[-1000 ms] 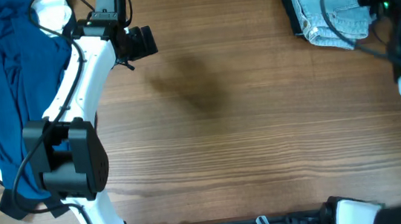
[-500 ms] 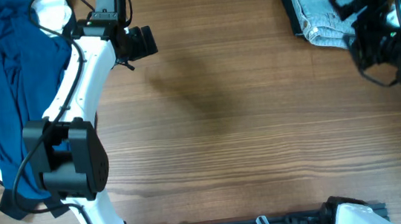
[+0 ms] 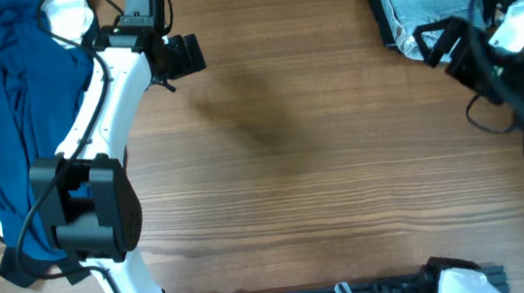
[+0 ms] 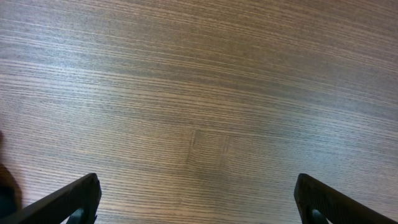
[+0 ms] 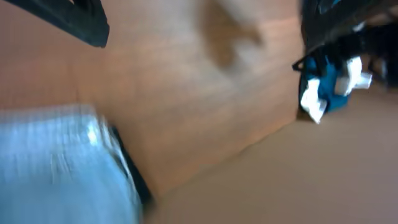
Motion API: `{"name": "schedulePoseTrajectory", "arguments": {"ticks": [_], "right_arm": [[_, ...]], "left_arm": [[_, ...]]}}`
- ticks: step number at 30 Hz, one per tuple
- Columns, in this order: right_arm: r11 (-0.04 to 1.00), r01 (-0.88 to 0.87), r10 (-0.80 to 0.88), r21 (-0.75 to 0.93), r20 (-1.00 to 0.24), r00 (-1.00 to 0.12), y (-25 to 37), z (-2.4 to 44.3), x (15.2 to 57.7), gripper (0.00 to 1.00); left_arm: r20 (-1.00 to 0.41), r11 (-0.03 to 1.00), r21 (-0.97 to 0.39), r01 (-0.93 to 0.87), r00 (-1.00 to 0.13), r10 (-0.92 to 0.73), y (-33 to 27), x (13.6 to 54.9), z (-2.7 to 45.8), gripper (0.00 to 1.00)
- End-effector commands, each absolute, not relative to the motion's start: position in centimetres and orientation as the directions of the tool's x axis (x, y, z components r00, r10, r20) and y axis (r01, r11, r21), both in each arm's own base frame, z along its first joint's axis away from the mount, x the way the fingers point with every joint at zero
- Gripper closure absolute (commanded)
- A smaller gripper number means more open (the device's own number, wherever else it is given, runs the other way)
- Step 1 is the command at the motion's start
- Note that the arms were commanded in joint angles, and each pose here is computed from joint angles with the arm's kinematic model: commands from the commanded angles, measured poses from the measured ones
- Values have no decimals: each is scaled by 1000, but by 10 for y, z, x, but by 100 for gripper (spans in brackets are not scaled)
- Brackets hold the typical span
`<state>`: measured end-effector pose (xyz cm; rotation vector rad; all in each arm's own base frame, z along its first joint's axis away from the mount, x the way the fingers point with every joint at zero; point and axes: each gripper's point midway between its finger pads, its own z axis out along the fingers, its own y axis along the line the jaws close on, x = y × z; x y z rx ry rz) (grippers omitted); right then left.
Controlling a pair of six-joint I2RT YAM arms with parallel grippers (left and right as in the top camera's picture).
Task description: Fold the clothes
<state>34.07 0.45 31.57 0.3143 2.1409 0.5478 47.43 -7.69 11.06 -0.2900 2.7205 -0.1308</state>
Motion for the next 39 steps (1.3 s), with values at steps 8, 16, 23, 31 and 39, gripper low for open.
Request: {"name": "schedulePoseTrajectory", "arguments": {"ticks": [8, 16, 23, 31, 39], "right_arm": [[982, -166, 60, 90, -983, -175, 13, 329, 266, 0], [978, -198, 64, 64, -998, -10, 25, 266, 260, 0], [976, -178, 130, 124, -991, 19, 28, 214, 249, 0], [976, -178, 128, 129, -992, -15, 29, 177, 245, 0], [979, -170, 112, 111, -994, -3, 27, 179, 244, 0]], "left_arm": [[-415, 975, -146, -169, -884, -216, -76, 479, 128, 0], [-415, 975, -146, -169, -884, -216, -76, 479, 128, 0], [-415, 975, -146, -169, -884, -216, -76, 479, 128, 0], [-415, 975, -146, -169, -884, -216, -76, 479, 128, 0], [-415, 975, -146, -170, -884, -216, -76, 479, 128, 0]]}}
